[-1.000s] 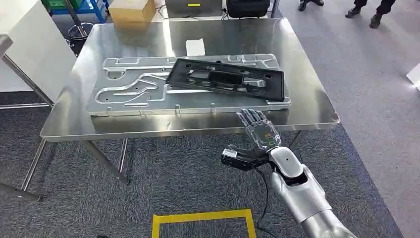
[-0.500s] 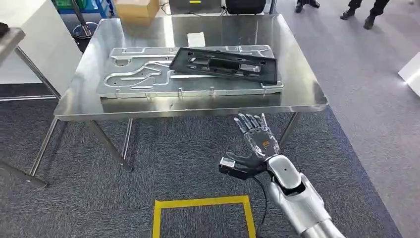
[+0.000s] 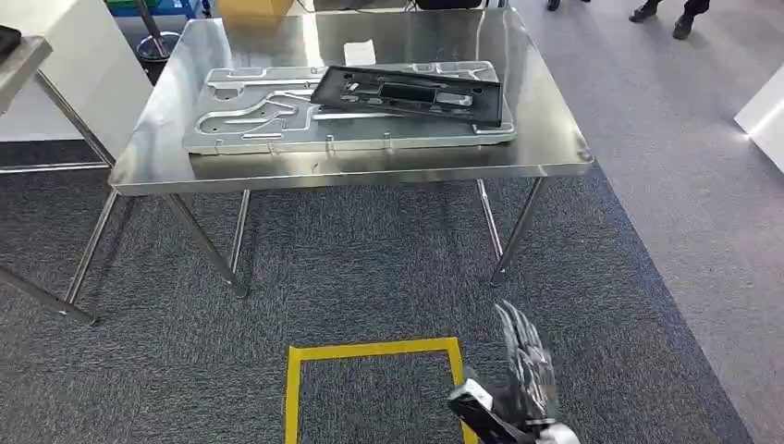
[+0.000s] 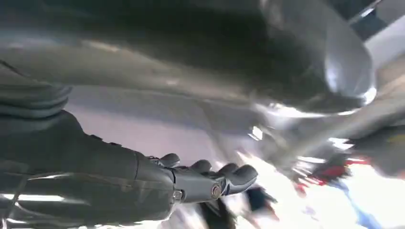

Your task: Take the parts from the cabinet and place them on the table.

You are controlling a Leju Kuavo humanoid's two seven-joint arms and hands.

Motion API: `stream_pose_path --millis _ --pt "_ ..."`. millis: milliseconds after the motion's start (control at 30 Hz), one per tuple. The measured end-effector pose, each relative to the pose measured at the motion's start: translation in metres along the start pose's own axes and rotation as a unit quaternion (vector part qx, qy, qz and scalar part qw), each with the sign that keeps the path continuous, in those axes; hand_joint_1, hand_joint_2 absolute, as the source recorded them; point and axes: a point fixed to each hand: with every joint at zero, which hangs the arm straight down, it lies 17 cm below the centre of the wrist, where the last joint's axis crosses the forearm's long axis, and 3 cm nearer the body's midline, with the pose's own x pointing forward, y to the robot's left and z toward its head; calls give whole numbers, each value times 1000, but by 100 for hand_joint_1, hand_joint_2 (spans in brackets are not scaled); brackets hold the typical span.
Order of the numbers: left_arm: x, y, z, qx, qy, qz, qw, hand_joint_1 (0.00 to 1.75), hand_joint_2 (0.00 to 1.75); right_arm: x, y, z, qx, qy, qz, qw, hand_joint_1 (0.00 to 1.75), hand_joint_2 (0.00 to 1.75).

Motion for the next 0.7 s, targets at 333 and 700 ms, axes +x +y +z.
stream_pose_path --millis 333,700 --pt "-3 3 3 19 1 14 1000 0 0 -202 38 166 24 339 -63 938 0 0" --pt "-4 0 5 24 1 17 1000 0 0 -240 92 298 14 582 -166 796 0 0"
